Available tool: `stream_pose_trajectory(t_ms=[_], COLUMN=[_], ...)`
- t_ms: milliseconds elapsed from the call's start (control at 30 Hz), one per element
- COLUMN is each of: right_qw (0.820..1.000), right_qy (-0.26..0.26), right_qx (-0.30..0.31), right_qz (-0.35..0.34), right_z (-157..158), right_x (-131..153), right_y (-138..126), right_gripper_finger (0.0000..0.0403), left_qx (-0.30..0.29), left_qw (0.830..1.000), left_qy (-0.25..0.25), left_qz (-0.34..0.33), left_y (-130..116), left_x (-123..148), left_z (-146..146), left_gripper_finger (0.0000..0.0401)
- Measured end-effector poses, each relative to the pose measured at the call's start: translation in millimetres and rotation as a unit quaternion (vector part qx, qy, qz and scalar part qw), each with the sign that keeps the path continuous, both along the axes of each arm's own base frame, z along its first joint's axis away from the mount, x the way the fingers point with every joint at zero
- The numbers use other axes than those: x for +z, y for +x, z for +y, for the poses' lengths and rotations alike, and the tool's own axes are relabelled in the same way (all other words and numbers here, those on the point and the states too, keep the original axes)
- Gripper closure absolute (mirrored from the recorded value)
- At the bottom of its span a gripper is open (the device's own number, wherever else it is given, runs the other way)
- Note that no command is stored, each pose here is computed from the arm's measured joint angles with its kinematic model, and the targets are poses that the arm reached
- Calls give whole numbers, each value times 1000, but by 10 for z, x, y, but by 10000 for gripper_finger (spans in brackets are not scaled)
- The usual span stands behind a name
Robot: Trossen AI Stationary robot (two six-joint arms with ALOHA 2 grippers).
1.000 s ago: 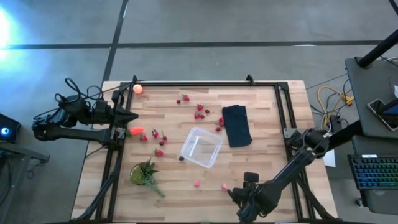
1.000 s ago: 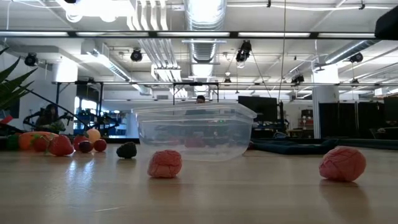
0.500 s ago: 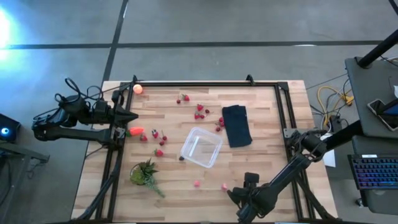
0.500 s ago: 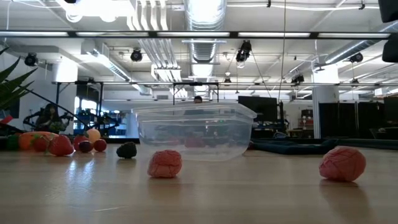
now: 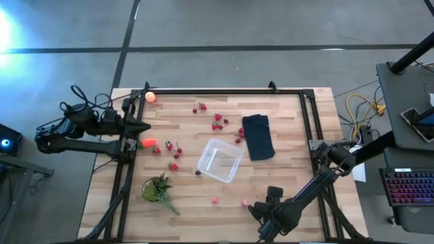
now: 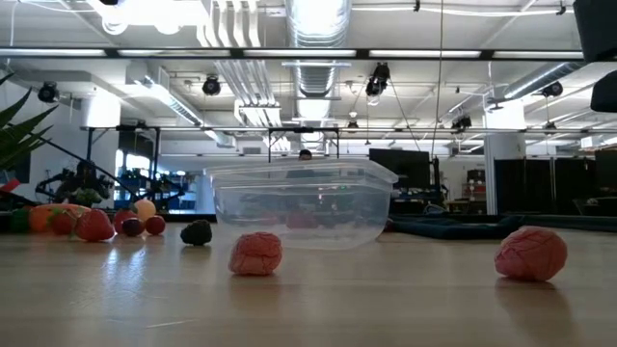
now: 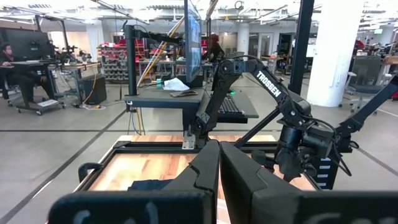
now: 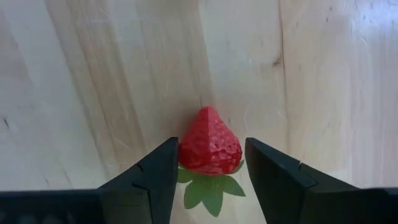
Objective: Pick and placing Produce into tupperware
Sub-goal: Put the red strawberry into the transparent bin
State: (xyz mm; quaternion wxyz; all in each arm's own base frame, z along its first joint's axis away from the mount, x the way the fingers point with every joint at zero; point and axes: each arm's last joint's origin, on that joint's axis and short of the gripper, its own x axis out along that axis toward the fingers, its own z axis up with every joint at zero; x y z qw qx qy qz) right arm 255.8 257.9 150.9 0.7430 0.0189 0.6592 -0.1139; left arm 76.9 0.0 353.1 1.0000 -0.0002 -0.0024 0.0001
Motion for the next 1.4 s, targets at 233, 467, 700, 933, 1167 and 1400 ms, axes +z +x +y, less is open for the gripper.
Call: stream_pose_trajectory(t_ms=[233,467,700,933,1167,1400], right_qw=[1000,997,967,951,934,953], right_qy=[2,9,8,30,40,80], right_qx=[-5,-71,-223,-238,-252,-206], right_qz=[-2,-24,-121,-195,-251,-205], right_z=[-24,-89,-490,-1217,-1870,-2021], right_x=[5,167,701,944,992,795], right_y=[29,35,93,628,1110,1363], right_gripper_finger=[272,263,263,262,262,261], left_qx=[0,0,0,0,0,0], left_qw=[1000,1000,1000,1000,1000,1000], left_qy=[0,0,0,0,0,0], left_qz=[0,0,0,0,0,0], left_y=[0,-1,0,0,0,0], left_x=[0,1,0,0,0,0], left_z=[0,0,0,0,0,0], left_gripper_finger=[401,401,401,401,401,401])
